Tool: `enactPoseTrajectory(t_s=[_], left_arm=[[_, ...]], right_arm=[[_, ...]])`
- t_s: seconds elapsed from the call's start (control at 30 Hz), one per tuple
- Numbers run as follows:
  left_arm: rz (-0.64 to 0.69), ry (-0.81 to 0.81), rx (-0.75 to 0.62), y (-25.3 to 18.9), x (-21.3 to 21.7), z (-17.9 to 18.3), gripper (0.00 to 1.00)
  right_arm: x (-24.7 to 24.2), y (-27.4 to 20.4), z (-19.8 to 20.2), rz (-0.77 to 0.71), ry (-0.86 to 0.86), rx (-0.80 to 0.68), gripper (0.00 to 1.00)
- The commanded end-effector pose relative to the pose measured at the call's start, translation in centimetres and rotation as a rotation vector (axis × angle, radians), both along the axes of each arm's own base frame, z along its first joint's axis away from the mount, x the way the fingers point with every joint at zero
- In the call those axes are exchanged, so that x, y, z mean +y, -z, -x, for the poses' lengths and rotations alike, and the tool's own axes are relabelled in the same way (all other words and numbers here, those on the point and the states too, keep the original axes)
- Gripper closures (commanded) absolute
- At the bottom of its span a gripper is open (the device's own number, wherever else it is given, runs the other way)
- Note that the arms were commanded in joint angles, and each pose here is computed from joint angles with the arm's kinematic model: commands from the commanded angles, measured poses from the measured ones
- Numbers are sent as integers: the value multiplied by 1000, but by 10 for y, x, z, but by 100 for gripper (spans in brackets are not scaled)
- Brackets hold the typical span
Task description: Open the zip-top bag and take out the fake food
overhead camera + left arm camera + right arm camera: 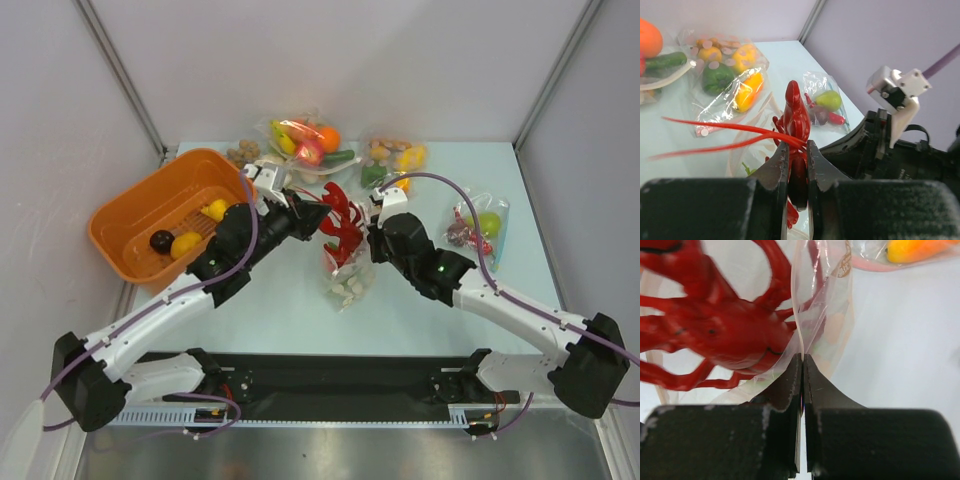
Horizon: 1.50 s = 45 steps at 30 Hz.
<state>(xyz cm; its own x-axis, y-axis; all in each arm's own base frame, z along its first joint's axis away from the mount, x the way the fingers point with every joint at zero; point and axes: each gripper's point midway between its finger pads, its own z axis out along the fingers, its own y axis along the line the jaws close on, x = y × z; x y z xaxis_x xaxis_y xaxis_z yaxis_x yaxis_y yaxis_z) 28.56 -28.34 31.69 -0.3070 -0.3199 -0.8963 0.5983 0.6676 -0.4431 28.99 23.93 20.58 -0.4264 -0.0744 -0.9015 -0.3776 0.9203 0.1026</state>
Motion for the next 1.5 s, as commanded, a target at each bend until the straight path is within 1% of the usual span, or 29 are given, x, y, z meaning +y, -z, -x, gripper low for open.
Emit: enactPoseTrajectory(t_s=[0.0,0.07,0.4,0.53,0.67,0.83,1.07,1.23,1.27,1.47], left_arm=[[80,-1,-132,-61,14,13,100],[86,-4,-149,-69,19,18,100],[75,-8,-169,-79,30,28,100],[52,-14,-176,-82,34,29,100],[-11,0,-159,-79,35,27,100],[-95,30,-110,-60,33,27,100],[-120,77,-94,-52,28,31,100],[-92,129,-136,-61,21,37,100],[-87,131,-142,-63,21,38,100],[-51,96,-188,-78,27,36,100]], right_arm=[[1,-8,-6,-9,31,-25,100],[1,-6,-7,-7,34,-18,100],[0,-2,-6,1,37,-8,100],[-1,-3,-6,-6,39,-8,100],[0,-17,-6,-45,32,-31,100],[-5,-35,-17,-67,44,-64,100],[-9,-53,-35,-87,50,-94,100],[-6,-43,-48,-68,45,-74,100],[-4,-34,-50,-56,45,-56,100],[-3,-8,-56,-19,45,-5,100]])
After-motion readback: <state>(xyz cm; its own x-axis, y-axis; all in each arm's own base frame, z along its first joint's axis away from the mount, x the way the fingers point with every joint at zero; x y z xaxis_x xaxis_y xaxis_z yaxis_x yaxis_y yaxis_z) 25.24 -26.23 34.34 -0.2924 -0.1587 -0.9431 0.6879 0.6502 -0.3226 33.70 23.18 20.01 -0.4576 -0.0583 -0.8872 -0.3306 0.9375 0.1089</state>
